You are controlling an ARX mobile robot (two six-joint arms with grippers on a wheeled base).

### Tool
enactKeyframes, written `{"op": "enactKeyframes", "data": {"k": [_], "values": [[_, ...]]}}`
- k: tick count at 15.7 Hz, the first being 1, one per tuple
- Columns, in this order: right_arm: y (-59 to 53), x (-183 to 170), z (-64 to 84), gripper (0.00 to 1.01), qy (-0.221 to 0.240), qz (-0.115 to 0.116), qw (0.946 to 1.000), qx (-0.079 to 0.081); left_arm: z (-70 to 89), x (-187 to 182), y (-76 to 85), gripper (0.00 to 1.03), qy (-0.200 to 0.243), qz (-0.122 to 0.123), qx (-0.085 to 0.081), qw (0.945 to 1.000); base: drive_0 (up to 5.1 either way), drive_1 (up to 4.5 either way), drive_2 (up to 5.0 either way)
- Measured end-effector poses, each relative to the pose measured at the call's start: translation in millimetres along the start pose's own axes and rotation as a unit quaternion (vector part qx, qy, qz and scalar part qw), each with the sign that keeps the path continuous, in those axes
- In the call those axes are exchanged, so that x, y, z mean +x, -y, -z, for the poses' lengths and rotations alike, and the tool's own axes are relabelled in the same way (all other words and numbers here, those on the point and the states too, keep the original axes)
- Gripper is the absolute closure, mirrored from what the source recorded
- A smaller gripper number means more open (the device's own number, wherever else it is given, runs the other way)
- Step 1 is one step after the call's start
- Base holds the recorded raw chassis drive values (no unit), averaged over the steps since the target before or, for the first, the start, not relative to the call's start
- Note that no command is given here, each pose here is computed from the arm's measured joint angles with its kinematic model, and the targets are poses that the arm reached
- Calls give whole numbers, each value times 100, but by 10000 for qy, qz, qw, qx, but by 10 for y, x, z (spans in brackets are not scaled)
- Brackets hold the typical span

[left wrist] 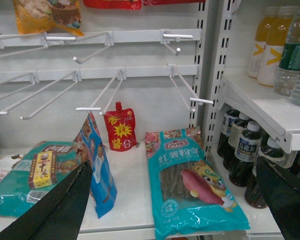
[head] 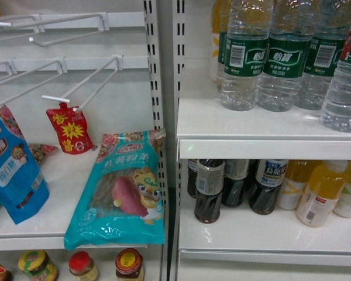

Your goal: Move water from second to third shelf

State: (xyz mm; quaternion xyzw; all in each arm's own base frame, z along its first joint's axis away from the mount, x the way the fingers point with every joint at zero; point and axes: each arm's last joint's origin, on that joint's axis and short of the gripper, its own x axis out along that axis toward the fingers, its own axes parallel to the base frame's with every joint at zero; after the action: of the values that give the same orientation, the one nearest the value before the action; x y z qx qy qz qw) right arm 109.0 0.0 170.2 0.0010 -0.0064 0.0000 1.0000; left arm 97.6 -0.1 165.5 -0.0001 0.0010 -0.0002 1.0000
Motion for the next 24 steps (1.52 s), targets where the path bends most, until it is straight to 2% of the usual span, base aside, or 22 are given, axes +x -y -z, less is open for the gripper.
{"op": "enactKeyframes", "data": {"k": [1, 2, 3, 7, 8, 15, 16, 24], "values": [[0, -13, 0, 99, 10, 2, 10000, 0, 2, 0, 0, 5, -4, -2, 0, 10000, 0, 0, 0], [0, -68, 56, 99, -246, -7, 9997, 0, 0, 0, 0, 5, -2, 0, 0, 10000, 0, 0, 0], [0, -121, 12, 99, 53, -2, 10000, 0, 1, 0, 0, 5, -4, 2, 0, 10000, 0, 0, 0], [0, -119, 28, 99, -32, 2, 10000, 0, 0, 0, 0, 5, 0, -2, 0, 10000, 0, 0, 0], [0, -119, 28, 96, -34, 2, 10000, -2, 0, 0, 0, 5, 0, 0, 0, 10000, 0, 0, 0], [0, -119, 28, 6, -34, 2, 10000, -2, 0, 0, 0, 5, 0, 0, 0, 10000, 0, 0, 0], [0, -119, 28, 2, -34, 2, 10000, 0, 0, 0, 0, 5, 0, 0, 0, 10000, 0, 0, 0], [0, -119, 28, 3, -34, 2, 10000, 0, 0, 0, 0, 5, 0, 0, 0, 10000, 0, 0, 0]]}}
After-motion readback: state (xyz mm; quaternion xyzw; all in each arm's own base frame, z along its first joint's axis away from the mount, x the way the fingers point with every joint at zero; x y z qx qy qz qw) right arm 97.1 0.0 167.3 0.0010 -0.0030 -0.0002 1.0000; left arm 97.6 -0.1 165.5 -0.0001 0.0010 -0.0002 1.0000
